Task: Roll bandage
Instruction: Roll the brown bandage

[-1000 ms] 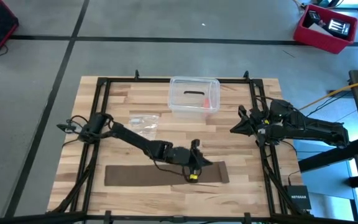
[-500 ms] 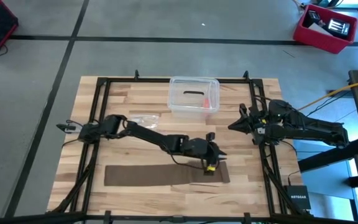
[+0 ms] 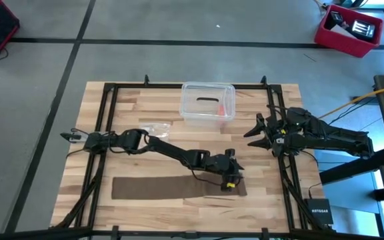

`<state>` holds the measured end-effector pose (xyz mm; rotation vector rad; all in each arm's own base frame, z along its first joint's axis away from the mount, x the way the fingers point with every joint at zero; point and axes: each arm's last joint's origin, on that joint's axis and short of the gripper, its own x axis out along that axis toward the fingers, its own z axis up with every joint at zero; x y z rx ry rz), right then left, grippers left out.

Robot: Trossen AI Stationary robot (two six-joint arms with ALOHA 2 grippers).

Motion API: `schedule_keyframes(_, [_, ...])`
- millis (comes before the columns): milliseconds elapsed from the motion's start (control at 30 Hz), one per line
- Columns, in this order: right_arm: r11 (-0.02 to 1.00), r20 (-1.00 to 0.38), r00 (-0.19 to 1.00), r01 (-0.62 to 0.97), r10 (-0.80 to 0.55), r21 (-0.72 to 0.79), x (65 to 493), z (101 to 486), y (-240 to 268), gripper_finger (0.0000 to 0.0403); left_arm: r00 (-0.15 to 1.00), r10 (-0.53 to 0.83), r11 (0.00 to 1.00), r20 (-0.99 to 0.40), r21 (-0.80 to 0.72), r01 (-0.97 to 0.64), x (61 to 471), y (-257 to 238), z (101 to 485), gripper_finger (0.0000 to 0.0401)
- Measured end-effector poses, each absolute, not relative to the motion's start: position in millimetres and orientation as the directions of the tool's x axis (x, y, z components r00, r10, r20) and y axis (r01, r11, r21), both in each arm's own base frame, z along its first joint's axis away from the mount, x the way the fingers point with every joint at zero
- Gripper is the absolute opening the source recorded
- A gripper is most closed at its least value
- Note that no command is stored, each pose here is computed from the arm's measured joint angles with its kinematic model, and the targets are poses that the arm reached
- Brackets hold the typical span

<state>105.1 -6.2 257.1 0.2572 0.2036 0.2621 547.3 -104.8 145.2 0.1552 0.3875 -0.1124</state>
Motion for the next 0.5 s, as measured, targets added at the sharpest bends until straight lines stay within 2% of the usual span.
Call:
schedule_keyframes(167, [0.932, -0.208, 0.937, -0.216, 0.282, 0.292, 104, 253, -6, 0.0215, 0.912, -0.079, 0.971, -0.404, 0.177, 0.162, 546, -105, 145, 0.0155])
schedule_keyframes(333, [0.933, -0.221, 0.933, -0.214, 0.283, 0.290, 104, 251, -6, 0.0216, 0.903, -0.079, 0.919, -0.422, 0.321, 0.230, 545, -106, 143, 0.0155])
schedule_keyframes(500, [0.903, -0.275, 0.918, -0.161, 0.285, 0.399, 102, 246, -6, 0.0216, 0.896, -0.098, 0.889, -0.434, 0.366, 0.274, 545, -106, 142, 0.0155])
